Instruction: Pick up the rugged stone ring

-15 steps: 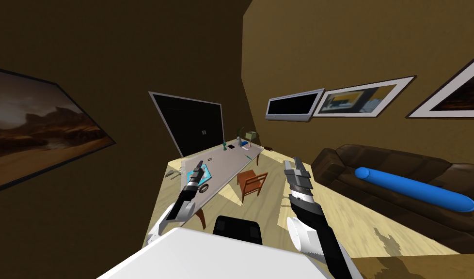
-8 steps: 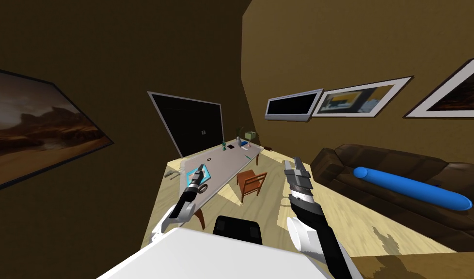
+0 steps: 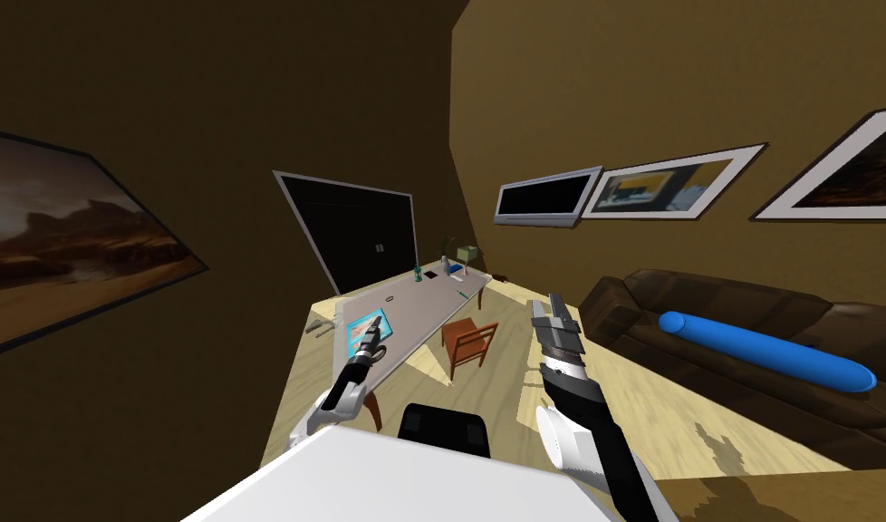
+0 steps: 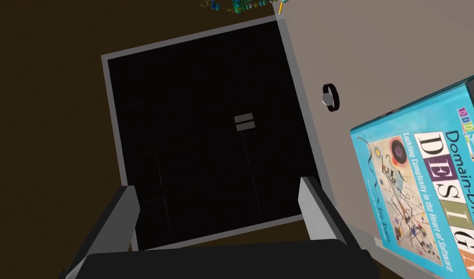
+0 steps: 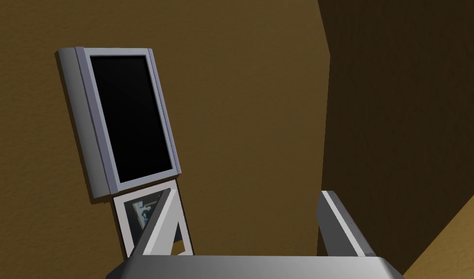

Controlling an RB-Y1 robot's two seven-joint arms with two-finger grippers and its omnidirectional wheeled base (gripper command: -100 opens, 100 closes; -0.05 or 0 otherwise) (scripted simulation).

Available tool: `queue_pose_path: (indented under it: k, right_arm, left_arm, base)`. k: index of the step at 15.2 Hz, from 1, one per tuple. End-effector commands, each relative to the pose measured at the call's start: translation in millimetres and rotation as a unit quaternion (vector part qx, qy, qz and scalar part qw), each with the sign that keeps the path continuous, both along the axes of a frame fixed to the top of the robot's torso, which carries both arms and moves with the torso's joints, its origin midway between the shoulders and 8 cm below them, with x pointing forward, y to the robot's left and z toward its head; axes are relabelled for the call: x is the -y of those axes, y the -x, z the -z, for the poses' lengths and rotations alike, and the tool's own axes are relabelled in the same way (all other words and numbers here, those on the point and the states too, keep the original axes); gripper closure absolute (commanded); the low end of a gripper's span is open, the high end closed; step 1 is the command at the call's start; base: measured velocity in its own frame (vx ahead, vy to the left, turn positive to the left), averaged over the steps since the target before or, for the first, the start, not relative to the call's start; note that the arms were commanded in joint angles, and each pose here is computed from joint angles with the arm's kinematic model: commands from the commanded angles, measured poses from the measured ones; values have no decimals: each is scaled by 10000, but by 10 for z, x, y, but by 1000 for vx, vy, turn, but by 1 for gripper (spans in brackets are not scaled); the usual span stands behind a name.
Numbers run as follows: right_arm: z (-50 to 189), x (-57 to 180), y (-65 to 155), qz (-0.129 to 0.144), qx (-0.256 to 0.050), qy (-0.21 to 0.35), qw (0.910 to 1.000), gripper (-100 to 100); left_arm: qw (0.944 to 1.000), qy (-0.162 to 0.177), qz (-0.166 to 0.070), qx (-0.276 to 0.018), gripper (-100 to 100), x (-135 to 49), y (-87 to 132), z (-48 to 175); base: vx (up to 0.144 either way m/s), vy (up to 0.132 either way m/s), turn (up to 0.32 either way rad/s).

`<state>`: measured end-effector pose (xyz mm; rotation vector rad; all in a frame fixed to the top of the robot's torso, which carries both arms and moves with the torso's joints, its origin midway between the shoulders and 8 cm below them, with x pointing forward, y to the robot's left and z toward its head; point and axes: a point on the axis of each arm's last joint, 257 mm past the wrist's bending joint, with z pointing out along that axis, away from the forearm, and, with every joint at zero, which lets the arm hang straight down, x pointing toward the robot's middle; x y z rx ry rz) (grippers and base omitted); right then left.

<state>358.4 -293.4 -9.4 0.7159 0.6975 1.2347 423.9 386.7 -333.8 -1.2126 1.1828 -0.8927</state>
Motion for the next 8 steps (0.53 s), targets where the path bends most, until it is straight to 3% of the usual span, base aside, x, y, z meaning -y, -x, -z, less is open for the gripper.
queue_pose_path:
  k: [1,2,3,8]
  right_arm:
    - [0,0,0,0,0,0,10000,0]
    - [0,0,0,0,0,0,10000,0]
    - [0,0,0,0,0,0,10000,0]
    - [0,0,0,0,0,0,10000,0]
  left_arm:
    - [9997,22,-61,-238,-100,-38,41,200]
    - [9997,22,-61,-238,-100,-38,41,200]
    - [9990,44,-116,-440,-100,-67,72,369]
    - [9957,102,-227,-887,-100,-118,176,742]
  base:
    - [13,-12,-6]
    - [7,-8,2]
    - [8,-7,-7]
    - [14,-7,-7]
